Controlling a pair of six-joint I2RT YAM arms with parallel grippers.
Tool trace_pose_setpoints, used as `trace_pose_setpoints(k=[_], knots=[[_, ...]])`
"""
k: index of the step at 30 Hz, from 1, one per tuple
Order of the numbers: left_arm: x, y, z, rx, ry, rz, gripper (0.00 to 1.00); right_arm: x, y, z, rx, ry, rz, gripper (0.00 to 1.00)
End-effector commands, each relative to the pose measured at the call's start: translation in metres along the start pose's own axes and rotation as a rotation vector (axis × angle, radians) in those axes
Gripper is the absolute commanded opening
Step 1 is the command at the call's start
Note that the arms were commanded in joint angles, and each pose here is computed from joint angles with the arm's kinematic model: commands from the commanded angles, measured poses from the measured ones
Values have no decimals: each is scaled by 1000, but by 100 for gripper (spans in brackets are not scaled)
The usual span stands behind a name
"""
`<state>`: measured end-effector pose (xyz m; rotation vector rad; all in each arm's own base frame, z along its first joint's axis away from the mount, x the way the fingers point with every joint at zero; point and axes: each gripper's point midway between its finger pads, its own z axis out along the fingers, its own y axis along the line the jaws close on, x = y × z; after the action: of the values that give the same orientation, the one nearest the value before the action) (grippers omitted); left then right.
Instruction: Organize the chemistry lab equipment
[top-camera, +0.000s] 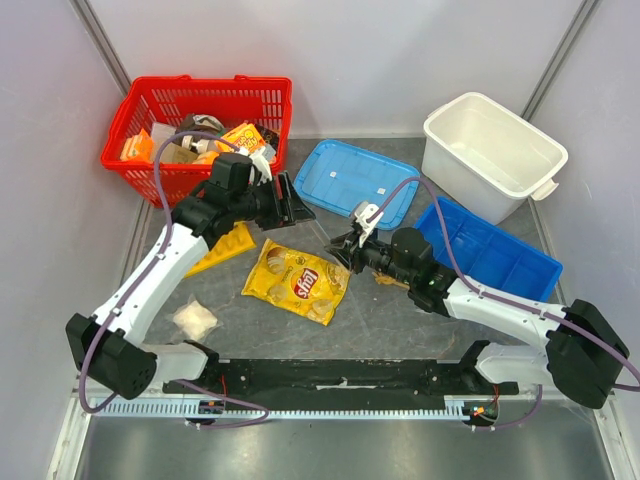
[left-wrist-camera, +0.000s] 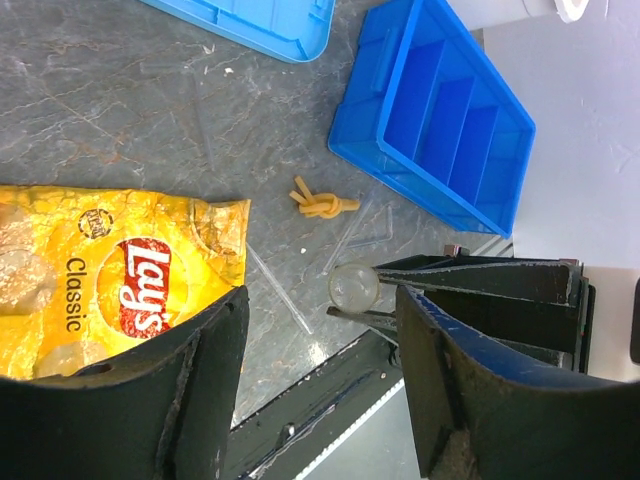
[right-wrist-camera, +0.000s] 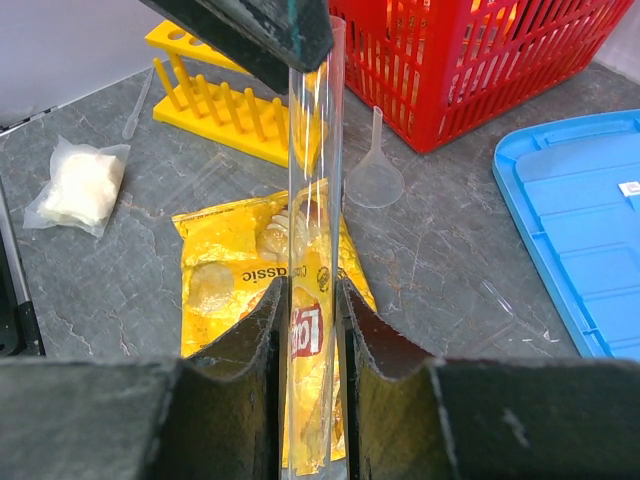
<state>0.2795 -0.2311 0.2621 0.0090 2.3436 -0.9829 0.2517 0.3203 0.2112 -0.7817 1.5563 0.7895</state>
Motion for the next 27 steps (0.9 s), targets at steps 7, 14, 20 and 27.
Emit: trace_pose_setpoints(k=[7,14,20,27], knots=[[1,-10,12,81,26,-16,58,-14,9,-1,-28,-53,-32,25],[3,-1,17,60,28,-1,49,-10,11,1,-34,-42,-32,25],[4,-1,19,66,29,2,44,-6,13,2,-40,-32,-36,25],[7,-4,16,88,39,10,23,-4,8,3,-7,-28,-28,27]])
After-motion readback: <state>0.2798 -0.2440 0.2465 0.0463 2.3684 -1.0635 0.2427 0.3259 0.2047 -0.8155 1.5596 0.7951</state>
